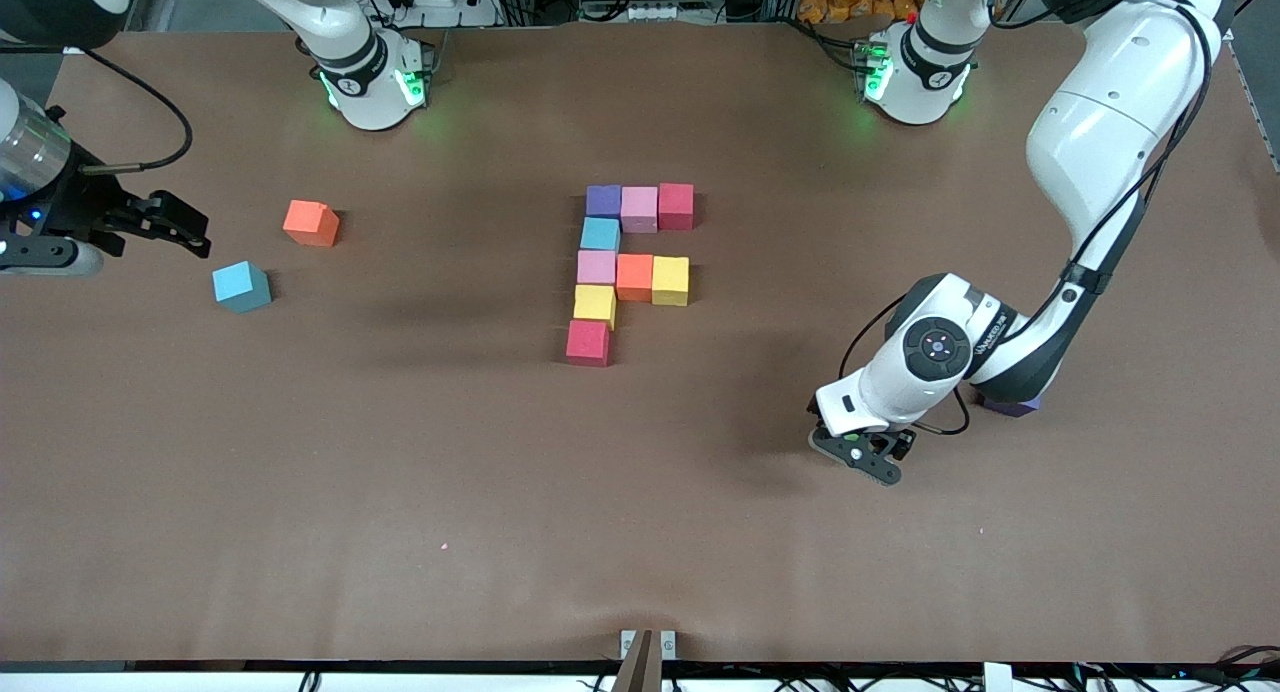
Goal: Arrange 11 blocks into digit 3
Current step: 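Carry the green cube with the left gripper to the cube cluster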
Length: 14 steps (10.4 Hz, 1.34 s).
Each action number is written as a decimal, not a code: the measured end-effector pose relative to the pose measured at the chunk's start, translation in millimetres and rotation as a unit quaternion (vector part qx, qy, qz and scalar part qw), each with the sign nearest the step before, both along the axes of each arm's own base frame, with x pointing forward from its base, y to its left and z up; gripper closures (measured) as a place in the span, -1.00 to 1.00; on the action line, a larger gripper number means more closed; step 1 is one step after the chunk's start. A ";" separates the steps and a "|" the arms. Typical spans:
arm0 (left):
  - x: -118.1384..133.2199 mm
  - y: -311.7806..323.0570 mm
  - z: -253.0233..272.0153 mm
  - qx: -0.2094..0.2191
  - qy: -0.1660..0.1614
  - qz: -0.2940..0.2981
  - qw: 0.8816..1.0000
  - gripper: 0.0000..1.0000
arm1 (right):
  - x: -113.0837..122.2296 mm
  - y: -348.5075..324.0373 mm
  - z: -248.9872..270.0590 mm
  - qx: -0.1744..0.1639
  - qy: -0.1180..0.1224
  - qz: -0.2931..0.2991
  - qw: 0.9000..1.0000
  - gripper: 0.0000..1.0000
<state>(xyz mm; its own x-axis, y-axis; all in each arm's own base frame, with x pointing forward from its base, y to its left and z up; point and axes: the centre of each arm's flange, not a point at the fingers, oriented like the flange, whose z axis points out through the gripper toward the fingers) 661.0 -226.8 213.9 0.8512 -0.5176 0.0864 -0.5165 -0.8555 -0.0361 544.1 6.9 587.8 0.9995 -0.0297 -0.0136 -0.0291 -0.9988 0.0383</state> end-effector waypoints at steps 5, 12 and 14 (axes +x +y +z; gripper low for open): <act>-4.1 -0.2 -11.3 0.005 0.008 -0.002 1.000 -0.82 | 1.9 -5.0 -2.2 0.009 0.000 -0.007 1.000 -1.00; -22.1 -37.6 -17.8 0.015 0.010 -0.040 0.999 -0.17 | -8.0 -9.3 22.5 0.009 -0.022 -0.010 1.000 -1.00; -43.8 -94.9 -10.6 0.026 -0.009 -0.091 0.995 -0.17 | -15.4 -6.9 38.9 0.009 -0.038 -0.007 0.999 -1.00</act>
